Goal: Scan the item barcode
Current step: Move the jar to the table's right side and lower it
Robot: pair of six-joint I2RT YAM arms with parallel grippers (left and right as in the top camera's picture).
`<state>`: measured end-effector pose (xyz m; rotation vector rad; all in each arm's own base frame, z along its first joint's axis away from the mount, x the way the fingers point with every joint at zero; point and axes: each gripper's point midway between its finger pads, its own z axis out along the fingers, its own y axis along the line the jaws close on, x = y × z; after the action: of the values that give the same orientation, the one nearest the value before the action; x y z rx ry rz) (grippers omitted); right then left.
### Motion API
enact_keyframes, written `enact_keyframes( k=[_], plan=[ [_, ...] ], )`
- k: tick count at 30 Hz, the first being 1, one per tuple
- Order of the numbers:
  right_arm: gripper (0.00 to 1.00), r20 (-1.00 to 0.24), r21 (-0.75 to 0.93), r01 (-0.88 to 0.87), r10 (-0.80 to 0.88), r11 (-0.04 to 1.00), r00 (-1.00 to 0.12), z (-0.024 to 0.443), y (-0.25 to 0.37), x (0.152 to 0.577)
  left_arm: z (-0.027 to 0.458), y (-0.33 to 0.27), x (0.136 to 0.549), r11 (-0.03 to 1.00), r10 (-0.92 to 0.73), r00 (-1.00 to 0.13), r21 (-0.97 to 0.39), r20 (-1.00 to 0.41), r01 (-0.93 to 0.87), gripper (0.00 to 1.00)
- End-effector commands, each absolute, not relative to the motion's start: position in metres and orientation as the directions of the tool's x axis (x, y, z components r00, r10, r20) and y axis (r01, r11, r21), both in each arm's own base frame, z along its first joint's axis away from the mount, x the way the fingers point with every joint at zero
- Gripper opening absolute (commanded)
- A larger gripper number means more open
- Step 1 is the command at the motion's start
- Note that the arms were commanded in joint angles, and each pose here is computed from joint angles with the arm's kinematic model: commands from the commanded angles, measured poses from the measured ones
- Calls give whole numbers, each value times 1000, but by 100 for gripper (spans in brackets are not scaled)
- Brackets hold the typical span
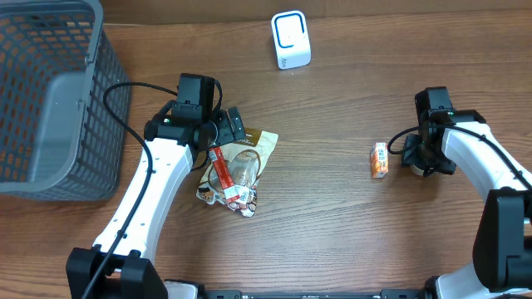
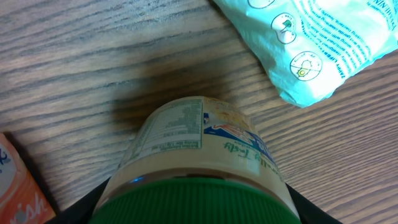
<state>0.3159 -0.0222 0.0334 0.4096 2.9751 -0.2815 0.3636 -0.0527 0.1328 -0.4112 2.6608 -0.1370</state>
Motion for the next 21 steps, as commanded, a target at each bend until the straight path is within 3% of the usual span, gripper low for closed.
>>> enact_keyframes(
  k=[1,4,8,15,21],
  plan=[
    [51,-175,-183,282,251,942,-952,38,-26,318,143,-51,368,957,-289,-850,-152,-441,-247,100],
    [74,-178,-182,283,251,942,-952,38,-25,319,143,-51,368,957,-290,-850,-152,-441,-247,100],
    [84,-177,-182,283,251,942,-952,38,-25,319,143,-51,368,957,-290,-850,-152,-440,-247,100],
    [91,-187,-179,285,251,942,-950,47,-25,325,143,-51,368,957,-290,-850,-152,-440,-247,100],
    [91,-240,-148,325,285,934,-928,106,-23,345,143,-51,368,957,-290,-850,-152,-441,-247,99]
  ],
)
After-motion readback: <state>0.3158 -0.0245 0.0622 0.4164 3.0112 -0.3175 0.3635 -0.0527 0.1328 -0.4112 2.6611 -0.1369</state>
